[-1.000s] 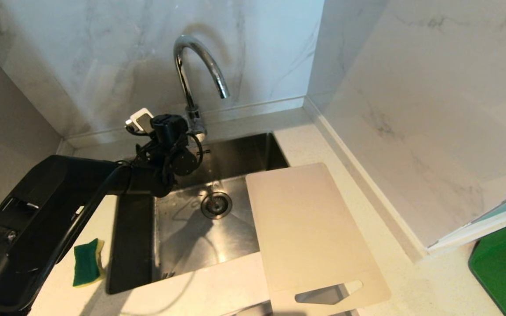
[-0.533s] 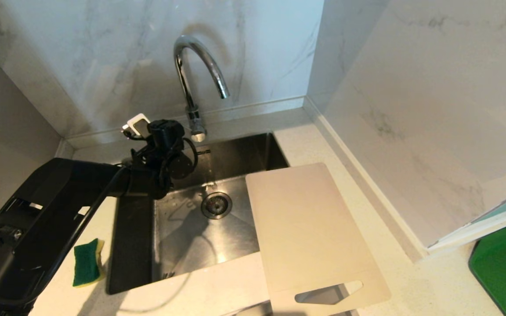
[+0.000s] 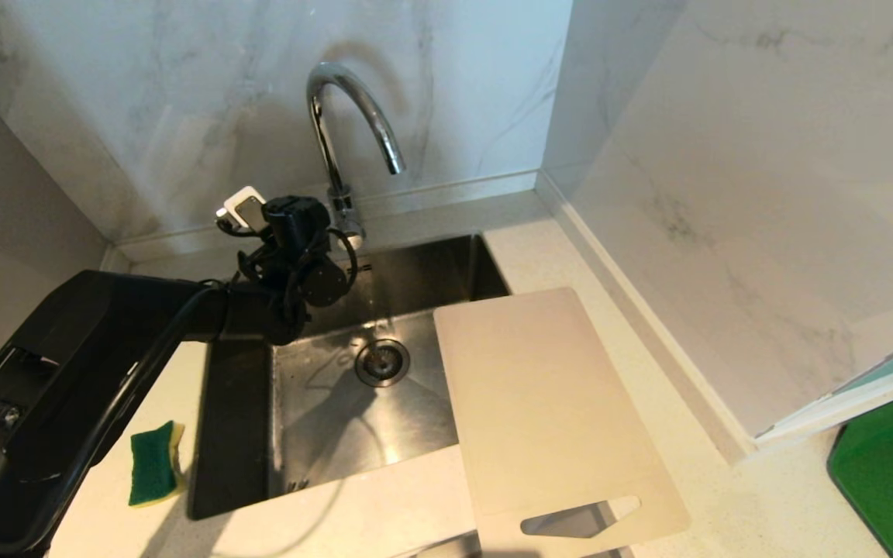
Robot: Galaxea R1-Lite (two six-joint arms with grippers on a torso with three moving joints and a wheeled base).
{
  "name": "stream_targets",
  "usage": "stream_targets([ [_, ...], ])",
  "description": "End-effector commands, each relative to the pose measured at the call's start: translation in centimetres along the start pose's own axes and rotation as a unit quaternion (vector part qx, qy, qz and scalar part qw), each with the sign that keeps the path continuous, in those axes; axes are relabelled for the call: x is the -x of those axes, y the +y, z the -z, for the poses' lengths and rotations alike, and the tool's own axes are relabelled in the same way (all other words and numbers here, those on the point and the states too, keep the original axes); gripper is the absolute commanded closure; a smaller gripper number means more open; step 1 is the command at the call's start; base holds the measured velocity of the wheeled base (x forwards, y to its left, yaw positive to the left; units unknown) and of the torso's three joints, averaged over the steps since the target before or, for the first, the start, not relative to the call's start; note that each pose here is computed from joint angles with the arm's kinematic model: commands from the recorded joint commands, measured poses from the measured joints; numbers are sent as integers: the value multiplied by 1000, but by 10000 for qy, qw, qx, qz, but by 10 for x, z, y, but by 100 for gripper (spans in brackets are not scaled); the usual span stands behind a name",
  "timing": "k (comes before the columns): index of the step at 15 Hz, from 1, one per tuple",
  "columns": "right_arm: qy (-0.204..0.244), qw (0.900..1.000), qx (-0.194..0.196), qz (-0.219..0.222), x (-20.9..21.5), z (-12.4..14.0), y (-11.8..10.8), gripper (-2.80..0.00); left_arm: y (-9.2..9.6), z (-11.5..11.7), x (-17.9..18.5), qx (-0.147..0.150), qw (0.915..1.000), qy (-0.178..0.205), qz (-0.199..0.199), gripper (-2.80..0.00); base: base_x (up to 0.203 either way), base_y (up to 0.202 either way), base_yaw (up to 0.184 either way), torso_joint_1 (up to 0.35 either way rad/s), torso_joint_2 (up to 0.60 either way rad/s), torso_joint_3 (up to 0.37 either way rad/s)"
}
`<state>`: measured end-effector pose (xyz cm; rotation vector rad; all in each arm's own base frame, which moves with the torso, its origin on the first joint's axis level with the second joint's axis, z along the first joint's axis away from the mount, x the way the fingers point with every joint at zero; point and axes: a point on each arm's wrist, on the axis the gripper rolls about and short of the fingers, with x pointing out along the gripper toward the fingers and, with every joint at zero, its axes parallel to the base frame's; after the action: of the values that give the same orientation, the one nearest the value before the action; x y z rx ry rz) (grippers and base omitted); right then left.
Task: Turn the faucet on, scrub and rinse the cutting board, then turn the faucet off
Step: Turn on the tap
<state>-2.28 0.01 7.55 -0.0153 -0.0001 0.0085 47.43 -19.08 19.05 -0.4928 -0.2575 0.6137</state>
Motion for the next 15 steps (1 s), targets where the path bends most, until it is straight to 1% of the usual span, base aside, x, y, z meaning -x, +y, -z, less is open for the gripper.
stream_targets([
  [1, 0, 10000, 0, -3, 0, 0, 0, 0, -5, -10, 5, 172, 9998, -57, 42, -280, 0, 0, 0, 0, 0, 0],
  [4, 0, 10000, 2, -3, 0, 0, 0, 0, -4, -8, 5, 260, 9996, -122, -8, -280, 0, 0, 0, 0, 0, 0],
  [8, 0, 10000, 5, -3, 0, 0, 0, 0, -3, -6, 3, 224, 9997, -126, -38, -280, 0, 0, 0, 0, 0, 0],
  [10, 0, 10000, 8, -3, 0, 0, 0, 0, 2, 10, -2, 81, 9999, -69, -70, -280, 0, 0, 0, 0, 0, 0],
  [12, 0, 10000, 0, -4, 0, 0, 0, 0, 13, 27, -13, -88, 9998, -33, -167, -280, 0, 0, 0, 0, 0, 0],
  [13, 0, 10000, 0, -11, 0, 0, 0, 0, 18, 31, -20, -136, 9996, -43, -223, -280, 0, 0, 0, 0, 0, 0],
  [15, 0, 10000, 0, -11, 0, 0, 0, 0, 22, 31, -27, -147, 9995, -66, -254, -280, 0, 0, 0, 0, 0, 0],
])
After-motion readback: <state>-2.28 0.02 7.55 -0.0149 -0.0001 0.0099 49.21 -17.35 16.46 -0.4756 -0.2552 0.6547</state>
